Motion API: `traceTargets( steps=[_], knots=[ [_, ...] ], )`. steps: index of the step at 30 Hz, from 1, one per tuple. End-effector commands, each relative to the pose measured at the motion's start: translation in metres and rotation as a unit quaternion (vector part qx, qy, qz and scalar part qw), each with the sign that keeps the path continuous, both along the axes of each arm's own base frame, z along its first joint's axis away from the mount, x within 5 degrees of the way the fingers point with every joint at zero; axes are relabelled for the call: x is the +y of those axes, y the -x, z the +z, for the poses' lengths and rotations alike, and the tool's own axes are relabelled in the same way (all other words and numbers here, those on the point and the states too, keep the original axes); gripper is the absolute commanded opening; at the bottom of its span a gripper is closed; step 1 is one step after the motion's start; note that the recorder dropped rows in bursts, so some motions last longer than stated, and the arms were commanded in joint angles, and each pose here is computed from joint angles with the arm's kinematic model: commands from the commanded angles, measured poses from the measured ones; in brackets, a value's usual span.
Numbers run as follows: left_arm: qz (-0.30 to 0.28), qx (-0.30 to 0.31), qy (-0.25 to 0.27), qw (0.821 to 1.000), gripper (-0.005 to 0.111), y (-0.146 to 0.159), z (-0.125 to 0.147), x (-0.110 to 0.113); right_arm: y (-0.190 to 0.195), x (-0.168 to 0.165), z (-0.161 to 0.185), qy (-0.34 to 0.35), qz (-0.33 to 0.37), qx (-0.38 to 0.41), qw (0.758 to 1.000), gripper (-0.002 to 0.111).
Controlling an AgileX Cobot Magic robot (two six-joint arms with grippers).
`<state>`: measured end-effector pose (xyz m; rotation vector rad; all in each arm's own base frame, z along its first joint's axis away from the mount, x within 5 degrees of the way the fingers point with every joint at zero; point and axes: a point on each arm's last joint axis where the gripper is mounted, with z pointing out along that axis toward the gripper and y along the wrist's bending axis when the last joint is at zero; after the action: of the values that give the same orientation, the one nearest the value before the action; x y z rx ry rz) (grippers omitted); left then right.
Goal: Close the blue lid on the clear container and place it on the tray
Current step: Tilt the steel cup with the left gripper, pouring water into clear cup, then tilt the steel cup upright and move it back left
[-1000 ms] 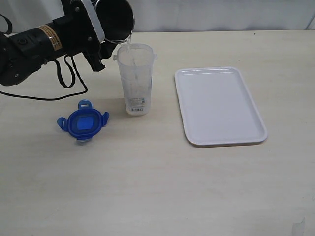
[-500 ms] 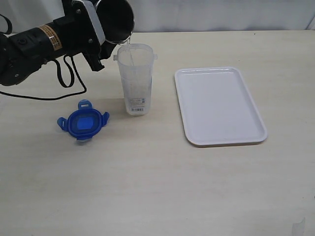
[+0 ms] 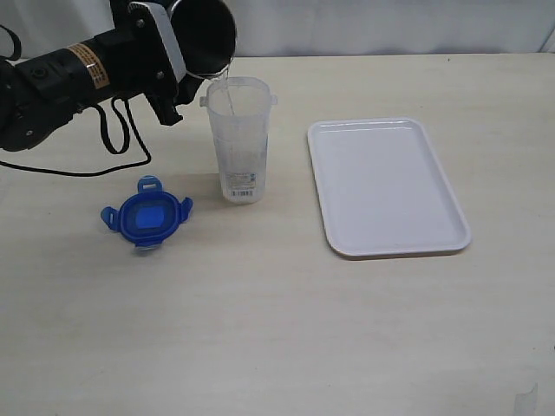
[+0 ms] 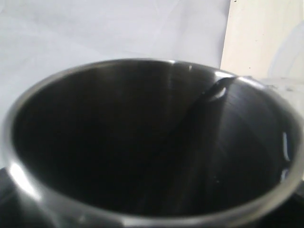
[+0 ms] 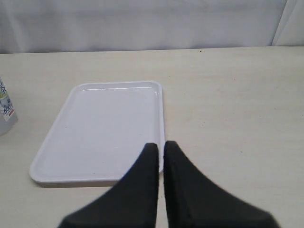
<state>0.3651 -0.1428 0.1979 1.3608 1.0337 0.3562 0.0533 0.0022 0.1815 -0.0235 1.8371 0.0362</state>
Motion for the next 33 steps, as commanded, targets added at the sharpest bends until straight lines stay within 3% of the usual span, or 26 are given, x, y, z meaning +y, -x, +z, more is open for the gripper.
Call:
traceTargets(
  steps=[1,26,33],
  knots=[
    [-0.011,-0.052,0.022,0.998,0.0,0.0001,0.018,-0.0031,-0.0001,0.0002,0.0004,-0.001,0.001,-0.003,1.0,0.004],
    [-0.006,-0.042,0.017,0.999,0.0,-0.0005,0.016,-0.0024,-0.0001,0.0002,0.0004,-0.001,0.001,-0.003,1.0,0.004],
    [0.001,-0.001,0.062,0.998,0.0,-0.0006,0.0153,-0.0022,-0.0001,0.0002,0.0004,-0.001,0.001,-0.003,1.0,0.004]
  ],
)
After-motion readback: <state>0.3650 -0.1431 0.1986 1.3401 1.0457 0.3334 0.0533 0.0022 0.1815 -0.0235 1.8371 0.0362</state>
